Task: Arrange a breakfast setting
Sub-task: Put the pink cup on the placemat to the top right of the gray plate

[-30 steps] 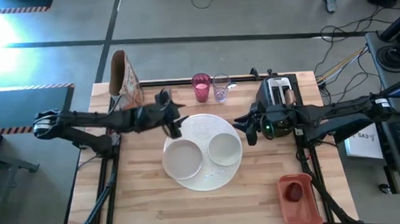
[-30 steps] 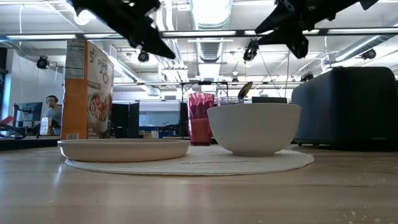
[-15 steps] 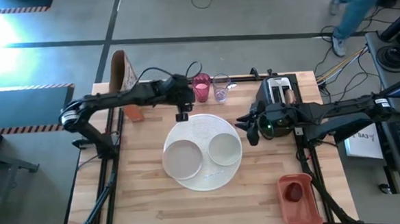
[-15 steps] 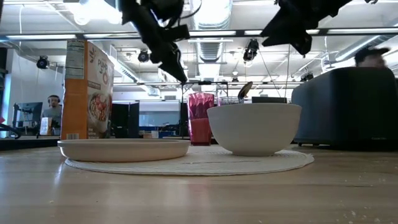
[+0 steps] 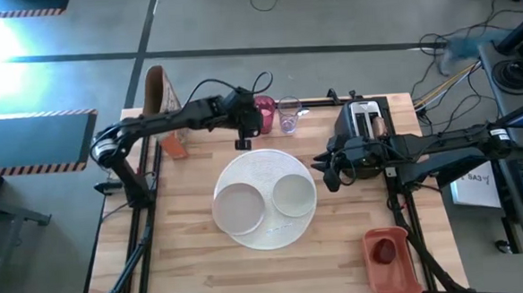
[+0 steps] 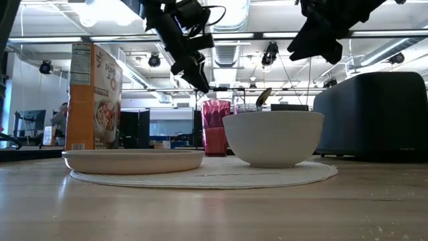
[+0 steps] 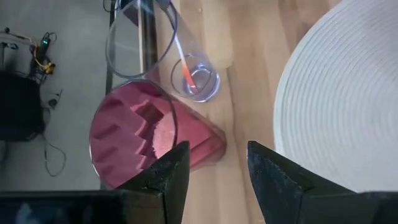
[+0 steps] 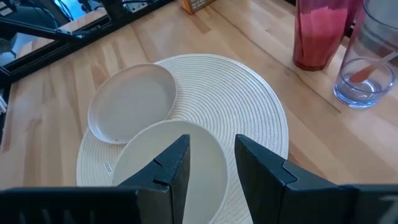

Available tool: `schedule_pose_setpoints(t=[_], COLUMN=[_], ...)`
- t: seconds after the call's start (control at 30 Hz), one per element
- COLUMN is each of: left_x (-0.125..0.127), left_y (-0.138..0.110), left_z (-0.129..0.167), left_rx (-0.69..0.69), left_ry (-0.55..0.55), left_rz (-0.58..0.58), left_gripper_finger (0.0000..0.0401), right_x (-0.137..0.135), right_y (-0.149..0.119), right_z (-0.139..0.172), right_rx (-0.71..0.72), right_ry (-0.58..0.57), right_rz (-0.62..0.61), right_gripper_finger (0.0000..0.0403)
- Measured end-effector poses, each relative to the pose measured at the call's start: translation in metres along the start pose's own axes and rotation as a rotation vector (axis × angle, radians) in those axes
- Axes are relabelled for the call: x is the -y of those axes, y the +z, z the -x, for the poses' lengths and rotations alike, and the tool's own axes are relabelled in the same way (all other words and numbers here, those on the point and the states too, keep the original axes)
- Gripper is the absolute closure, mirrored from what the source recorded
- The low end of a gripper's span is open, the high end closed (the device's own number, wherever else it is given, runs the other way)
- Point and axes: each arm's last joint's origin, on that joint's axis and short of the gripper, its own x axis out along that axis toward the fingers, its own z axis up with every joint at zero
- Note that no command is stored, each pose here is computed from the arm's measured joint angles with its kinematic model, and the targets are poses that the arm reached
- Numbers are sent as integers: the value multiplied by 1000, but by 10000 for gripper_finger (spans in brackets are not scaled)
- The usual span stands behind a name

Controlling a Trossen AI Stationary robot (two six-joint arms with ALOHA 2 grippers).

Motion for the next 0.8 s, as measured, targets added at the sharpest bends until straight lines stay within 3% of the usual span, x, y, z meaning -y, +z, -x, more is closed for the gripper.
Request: schedule_pose_setpoints(t=[0.23,0.8], left_x=[-7,-32], left_y=[-6,-13], left_z=[-11,-41], left_rx=[-18,-66], left_ry=[10,12], left_rz=[-62,-49], left_gripper_finger=[258,263], right_x=[0,0], right_y=[0,0], right_z=[0,0], right_rx=[1,-2], right_ry=[0,-4], right_rz=[9,12], right_gripper_finger=[285,290])
